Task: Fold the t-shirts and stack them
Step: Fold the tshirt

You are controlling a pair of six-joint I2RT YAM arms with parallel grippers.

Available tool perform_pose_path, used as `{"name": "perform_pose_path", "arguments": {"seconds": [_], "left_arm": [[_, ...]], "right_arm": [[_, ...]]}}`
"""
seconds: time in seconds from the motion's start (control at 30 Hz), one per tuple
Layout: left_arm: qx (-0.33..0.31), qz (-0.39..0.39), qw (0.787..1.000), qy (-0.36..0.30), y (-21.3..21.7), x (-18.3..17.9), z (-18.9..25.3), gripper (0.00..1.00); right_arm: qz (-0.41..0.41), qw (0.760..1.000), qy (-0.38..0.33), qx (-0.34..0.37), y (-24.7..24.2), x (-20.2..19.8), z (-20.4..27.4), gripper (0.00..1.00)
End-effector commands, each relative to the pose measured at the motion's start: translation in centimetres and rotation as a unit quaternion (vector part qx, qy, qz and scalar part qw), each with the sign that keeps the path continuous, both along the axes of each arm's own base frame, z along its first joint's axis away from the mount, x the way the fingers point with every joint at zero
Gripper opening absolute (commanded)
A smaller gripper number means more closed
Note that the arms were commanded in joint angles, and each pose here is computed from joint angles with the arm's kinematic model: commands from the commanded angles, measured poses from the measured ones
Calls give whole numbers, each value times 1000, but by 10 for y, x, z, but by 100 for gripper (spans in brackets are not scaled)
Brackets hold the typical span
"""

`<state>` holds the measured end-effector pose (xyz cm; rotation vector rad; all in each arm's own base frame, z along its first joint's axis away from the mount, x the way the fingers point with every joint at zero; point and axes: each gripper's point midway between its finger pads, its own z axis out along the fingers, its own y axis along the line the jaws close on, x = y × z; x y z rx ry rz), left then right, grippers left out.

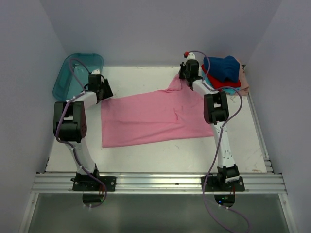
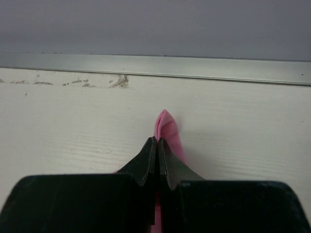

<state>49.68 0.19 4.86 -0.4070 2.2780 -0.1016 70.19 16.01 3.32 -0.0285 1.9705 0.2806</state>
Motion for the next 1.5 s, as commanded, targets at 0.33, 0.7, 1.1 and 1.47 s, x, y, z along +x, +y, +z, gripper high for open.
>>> {"name": "perform_pose_path", "arguments": {"seconds": [0.33,0.7,1.1,1.47], "left_arm": [[37,22,999,-14,15,8,14,61],[42,31,999,8,18,9,-2,61],[43,35,998,5,20,14,-1,61],[39,21,999,-9,17,44,-10,66]], "right_arm": [[-62,997,-5,-37,-56,-27,32,0],[-101,993,1,-64,-94,-38,40,0],[-139,987,-18,-76,-133,-42,71,0],[-117,992,-11,-53,-122,-40,65,0]]}}
